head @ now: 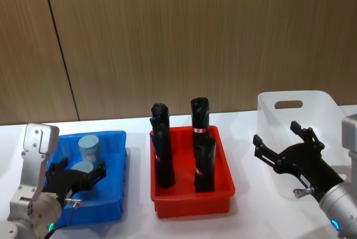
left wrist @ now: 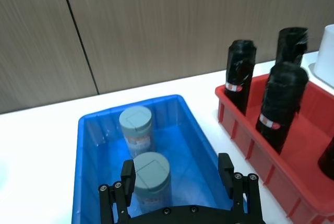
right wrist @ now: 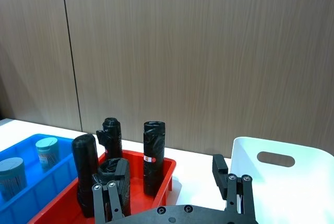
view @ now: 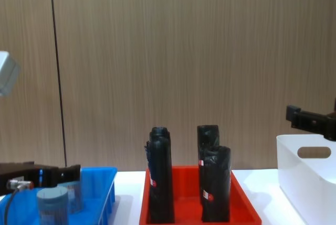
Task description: Pick the cotton swabs from the blue box and place them into the white box.
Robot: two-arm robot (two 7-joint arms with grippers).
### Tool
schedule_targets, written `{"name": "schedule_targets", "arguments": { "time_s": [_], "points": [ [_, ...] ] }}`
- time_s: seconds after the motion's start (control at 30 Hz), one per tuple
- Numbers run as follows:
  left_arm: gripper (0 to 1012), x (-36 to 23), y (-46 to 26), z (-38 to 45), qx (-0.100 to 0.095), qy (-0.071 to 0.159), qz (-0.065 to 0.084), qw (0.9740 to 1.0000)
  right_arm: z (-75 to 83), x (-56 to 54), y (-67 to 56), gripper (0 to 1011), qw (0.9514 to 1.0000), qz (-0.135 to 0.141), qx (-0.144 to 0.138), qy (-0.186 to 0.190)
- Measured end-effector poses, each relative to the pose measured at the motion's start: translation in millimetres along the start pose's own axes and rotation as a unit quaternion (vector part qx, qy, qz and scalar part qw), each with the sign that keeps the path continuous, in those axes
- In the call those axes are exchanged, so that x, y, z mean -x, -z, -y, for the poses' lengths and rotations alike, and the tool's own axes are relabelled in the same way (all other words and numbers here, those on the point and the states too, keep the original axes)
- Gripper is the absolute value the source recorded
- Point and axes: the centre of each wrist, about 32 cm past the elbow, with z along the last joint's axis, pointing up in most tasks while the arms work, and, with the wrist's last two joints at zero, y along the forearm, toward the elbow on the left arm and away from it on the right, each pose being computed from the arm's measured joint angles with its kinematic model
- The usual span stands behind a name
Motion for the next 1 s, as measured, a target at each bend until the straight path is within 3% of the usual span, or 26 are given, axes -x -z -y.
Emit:
{"name": "schedule_targets", "arguments": {
  "time_s": [0.43, 1.0],
  "points": [
    [1004, -16.3, 6.1, 20.3, -0.042, -0.007, -0.026, 0.9987, 0.0, 0.0, 0.0, 1002, 1.0000, 0.000, 0.000, 0.000],
    [1004, -29.4, 5.0, 40.7, -0.067, -0.013, -0.039, 0.9969, 0.0, 0.0, 0.0, 1002, 1.0000, 0.000, 0.000, 0.000]
  ]
}}
